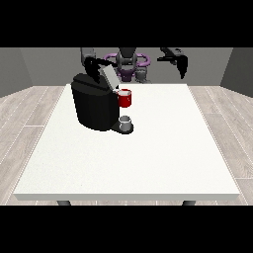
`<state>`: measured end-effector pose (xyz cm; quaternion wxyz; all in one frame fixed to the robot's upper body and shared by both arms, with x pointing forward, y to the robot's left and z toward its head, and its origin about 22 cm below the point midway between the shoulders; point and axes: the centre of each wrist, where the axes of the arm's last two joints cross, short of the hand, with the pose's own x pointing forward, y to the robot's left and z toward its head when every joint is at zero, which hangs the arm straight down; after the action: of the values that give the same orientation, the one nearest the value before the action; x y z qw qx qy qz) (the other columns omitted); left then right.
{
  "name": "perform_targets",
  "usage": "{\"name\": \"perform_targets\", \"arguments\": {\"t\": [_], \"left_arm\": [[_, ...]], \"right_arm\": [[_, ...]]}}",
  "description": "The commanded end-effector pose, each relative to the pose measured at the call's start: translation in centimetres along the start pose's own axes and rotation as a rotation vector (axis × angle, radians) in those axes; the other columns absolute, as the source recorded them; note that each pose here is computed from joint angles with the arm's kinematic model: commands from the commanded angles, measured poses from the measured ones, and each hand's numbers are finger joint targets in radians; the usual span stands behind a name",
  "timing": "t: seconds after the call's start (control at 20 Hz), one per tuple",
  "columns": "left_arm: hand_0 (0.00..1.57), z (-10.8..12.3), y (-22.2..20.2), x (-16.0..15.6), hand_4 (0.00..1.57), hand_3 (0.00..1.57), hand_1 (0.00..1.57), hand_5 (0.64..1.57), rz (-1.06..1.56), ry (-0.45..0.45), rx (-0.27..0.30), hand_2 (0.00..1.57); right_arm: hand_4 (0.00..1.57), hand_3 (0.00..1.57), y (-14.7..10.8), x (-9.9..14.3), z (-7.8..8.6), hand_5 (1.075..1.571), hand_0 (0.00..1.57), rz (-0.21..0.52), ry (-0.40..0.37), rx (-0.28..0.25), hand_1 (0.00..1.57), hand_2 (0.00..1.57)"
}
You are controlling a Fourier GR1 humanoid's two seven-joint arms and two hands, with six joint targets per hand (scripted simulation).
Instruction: Insert the coffee pod into the coffee machine and close the lid
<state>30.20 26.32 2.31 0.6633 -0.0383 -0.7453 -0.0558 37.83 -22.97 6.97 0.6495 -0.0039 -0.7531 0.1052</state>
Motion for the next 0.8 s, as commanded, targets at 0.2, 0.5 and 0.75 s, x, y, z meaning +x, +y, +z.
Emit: {"name": "perform_targets", "arguments": {"t": [0.2,0.5,0.75], "left_arm": [[0.00,-0.8,0.4,0.7,0.00,0.00,0.00,1.571,-0.033,0.032,0.038,0.00],[0.00,0.1,1.2,0.9,0.00,0.00,0.00,1.571,-0.027,0.003,0.007,0.00],[0.00,1.5,1.0,-1.6,0.14,0.00,0.00,1.571,-0.031,0.022,0.031,0.00]], "right_arm": [[0.00,0.00,4.3,0.0,-0.8,1.571,0.00,-0.001,0.026,0.069,0.00,0.00],[0.00,0.00,2.3,-0.3,-1.5,1.571,0.00,0.014,-0.010,0.038,0.00,0.00],[0.11,0.00,2.3,2.3,-3.0,1.571,0.00,0.033,-0.001,0.091,0.00,0.00]]}}
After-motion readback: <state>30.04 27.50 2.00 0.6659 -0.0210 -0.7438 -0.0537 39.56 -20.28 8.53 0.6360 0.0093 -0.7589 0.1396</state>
